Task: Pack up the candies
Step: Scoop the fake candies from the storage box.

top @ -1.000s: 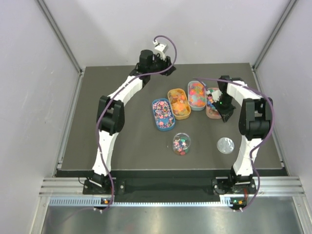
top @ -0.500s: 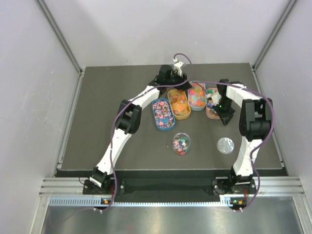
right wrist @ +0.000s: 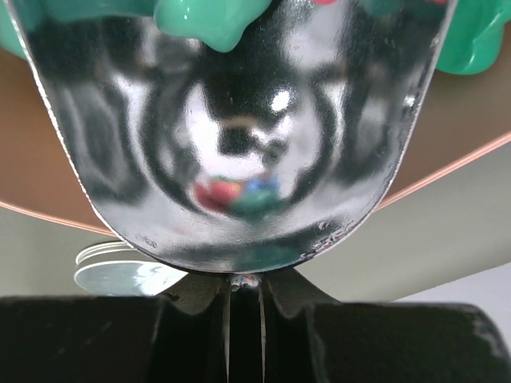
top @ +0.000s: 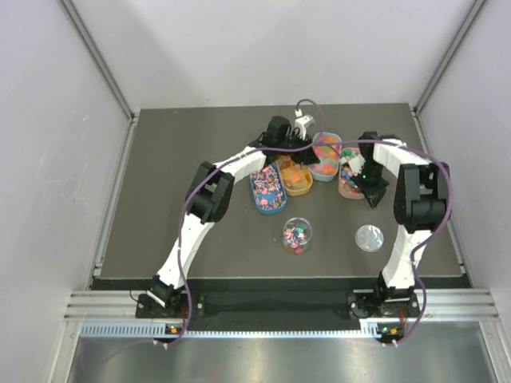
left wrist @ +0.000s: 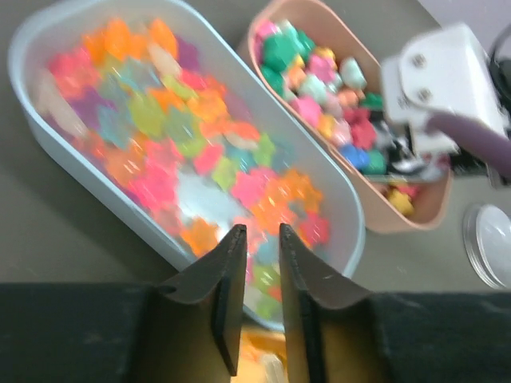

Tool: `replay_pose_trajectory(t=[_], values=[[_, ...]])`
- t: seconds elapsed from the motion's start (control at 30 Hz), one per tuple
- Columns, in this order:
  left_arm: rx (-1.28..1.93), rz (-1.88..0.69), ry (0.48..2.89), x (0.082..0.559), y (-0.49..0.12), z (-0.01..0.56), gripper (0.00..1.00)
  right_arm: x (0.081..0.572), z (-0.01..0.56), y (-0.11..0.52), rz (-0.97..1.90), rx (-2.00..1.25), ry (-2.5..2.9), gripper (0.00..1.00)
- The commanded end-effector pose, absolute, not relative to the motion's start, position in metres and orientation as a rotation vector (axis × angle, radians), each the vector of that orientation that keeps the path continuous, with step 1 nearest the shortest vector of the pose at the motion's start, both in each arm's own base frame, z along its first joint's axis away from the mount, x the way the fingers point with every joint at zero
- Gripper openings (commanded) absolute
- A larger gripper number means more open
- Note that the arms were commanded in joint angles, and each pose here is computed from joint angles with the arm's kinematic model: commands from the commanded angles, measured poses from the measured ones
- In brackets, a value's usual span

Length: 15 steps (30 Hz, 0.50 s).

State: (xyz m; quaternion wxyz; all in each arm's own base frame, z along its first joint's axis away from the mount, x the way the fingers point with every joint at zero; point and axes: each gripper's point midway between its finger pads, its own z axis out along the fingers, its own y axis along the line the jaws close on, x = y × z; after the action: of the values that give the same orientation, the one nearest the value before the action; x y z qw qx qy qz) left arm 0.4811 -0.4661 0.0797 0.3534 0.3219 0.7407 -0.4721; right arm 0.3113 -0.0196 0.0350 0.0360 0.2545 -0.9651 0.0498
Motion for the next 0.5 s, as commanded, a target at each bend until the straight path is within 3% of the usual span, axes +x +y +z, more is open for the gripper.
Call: replay_pose_trajectory(t=[0.0,0.23,0.47], values=[[0.914,-1.226,1.858,0.457,-0.464,0.116,0.26,0.317,0.052,-0.026,0.182,0.821,-2.988,0.0],[0.984,-1.266,1.924,0.416,-0.461,0.108,0.05,0.315,0.052,-0.036,0.191,0.818,-2.992,0.0],[0.985,-1.274,1.973,0.407,-0.471,0.102,0.0,0.318,0.057,-0.035,0.186,0.818,-3.015,0.0]])
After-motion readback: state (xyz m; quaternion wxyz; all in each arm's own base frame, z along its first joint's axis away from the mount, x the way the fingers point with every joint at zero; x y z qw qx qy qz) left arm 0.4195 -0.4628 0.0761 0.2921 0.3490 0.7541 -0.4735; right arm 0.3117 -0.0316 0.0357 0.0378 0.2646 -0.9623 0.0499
